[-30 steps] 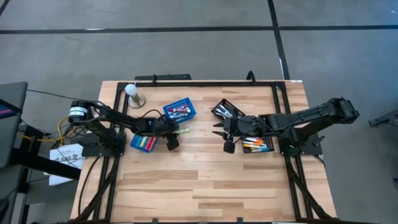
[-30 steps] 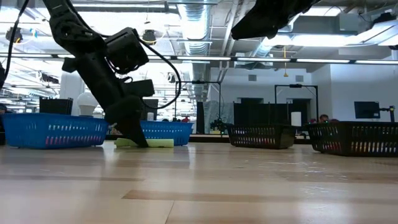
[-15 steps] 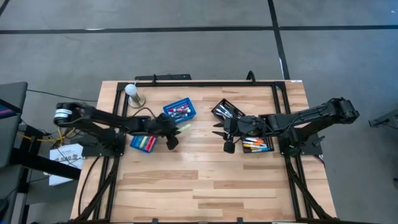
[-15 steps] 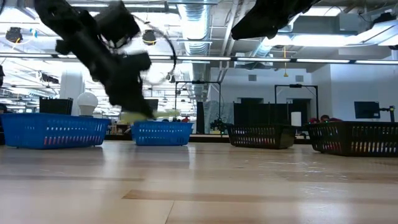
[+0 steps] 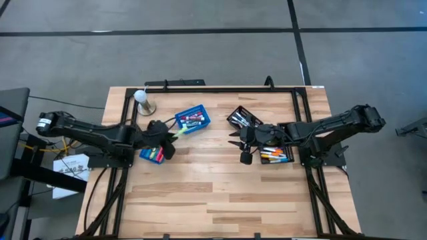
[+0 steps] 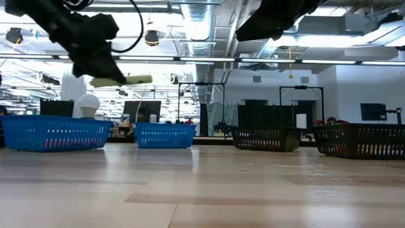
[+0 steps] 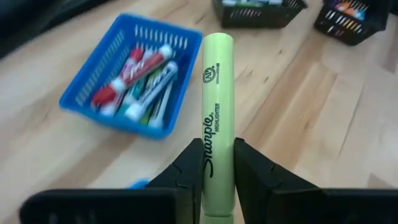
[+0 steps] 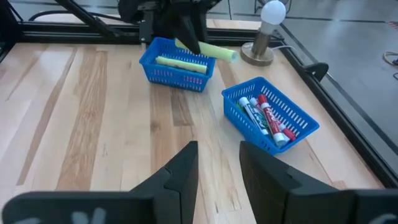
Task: Pick & Place Markers
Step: Put the light green highlighter pen into the left blue bin
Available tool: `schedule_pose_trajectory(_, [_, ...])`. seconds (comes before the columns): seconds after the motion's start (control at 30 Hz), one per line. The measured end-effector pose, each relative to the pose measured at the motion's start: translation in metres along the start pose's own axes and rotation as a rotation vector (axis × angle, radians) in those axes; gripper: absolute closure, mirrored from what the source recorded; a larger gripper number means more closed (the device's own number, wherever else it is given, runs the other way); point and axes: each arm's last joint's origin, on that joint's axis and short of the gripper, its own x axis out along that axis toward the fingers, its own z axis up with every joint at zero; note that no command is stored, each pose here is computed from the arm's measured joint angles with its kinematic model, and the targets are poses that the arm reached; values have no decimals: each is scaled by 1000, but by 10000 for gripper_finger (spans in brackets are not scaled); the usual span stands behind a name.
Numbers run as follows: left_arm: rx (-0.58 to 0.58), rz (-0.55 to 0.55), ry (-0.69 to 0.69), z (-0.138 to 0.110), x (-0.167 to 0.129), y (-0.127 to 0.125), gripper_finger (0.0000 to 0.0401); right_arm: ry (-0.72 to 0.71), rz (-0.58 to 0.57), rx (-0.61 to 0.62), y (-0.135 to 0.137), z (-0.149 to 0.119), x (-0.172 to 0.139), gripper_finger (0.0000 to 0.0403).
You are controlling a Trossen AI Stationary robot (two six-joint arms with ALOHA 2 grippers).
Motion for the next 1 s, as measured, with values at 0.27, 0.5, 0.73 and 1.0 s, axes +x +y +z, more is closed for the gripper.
schedule_pose_trajectory(0.27, [-58,0,86,-13,-12,1,336,9,0,-2,0,-1,0,295])
schedule_pose_trajectory(0.5, [-86,-3,145,-21,-15,-1,335,13,0,-3,0,-1,0,295])
schedule_pose_trajectory(0.73, [-260,129,243,-33,-18,10,335,35,0,-10,0,-4,0,295])
schedule_pose_trajectory(1.0, [-349,152,259,-35,-17,10,335,107,-3,22,0,-11,-1,295])
